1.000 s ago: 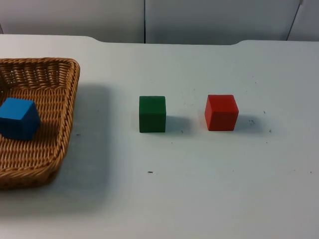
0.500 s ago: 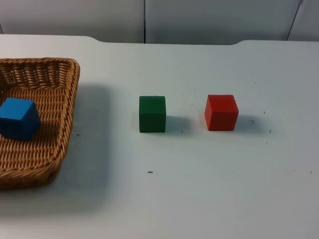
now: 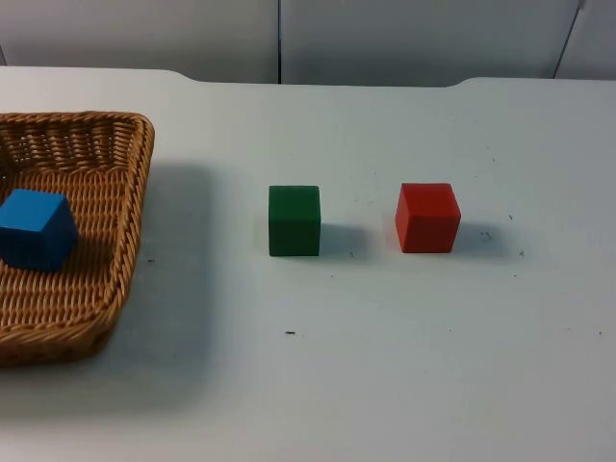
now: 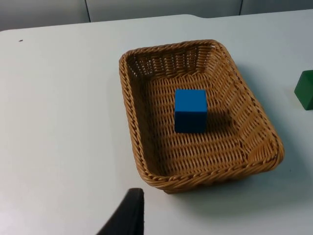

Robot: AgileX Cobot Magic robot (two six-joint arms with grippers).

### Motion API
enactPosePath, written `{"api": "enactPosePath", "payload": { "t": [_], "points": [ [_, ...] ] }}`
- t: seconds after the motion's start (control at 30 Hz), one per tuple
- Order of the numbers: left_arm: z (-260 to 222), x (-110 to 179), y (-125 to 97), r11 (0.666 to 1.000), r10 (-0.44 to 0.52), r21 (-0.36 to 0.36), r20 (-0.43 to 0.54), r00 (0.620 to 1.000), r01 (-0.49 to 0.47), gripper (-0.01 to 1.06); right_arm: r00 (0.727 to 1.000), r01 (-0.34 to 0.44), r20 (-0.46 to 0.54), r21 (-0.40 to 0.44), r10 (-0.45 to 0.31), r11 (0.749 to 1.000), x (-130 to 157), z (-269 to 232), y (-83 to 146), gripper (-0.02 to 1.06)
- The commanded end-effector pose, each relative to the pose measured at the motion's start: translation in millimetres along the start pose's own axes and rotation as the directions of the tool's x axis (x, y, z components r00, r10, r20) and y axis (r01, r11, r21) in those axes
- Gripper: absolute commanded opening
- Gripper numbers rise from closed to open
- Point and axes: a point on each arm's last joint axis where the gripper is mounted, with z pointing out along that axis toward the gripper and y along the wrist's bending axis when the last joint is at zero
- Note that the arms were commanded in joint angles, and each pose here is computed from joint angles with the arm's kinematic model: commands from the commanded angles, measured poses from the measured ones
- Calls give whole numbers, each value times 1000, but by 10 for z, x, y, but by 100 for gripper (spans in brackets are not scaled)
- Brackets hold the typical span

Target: Pick up the basket with the left hand and place the blue cube into the basket with the right hand.

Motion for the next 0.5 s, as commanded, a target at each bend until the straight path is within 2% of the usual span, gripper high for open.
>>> {"api": "enactPosePath", "payload": {
  "t": [0.0,0.13,0.47],
  "points": [
    [11,8,-1,1000,-5,5,5,1000,5,100,1000,3,11,1,-3,1000,-1,7,3,104],
    [11,9,14,999,-44,-11,4,999,44,100,1000,3,11,1,-3,1000,-1,7,3,104],
    [11,9,14,999,-44,-11,4,999,44,100,1000,3,11,1,-3,1000,-1,7,3,104]
  ]
}}
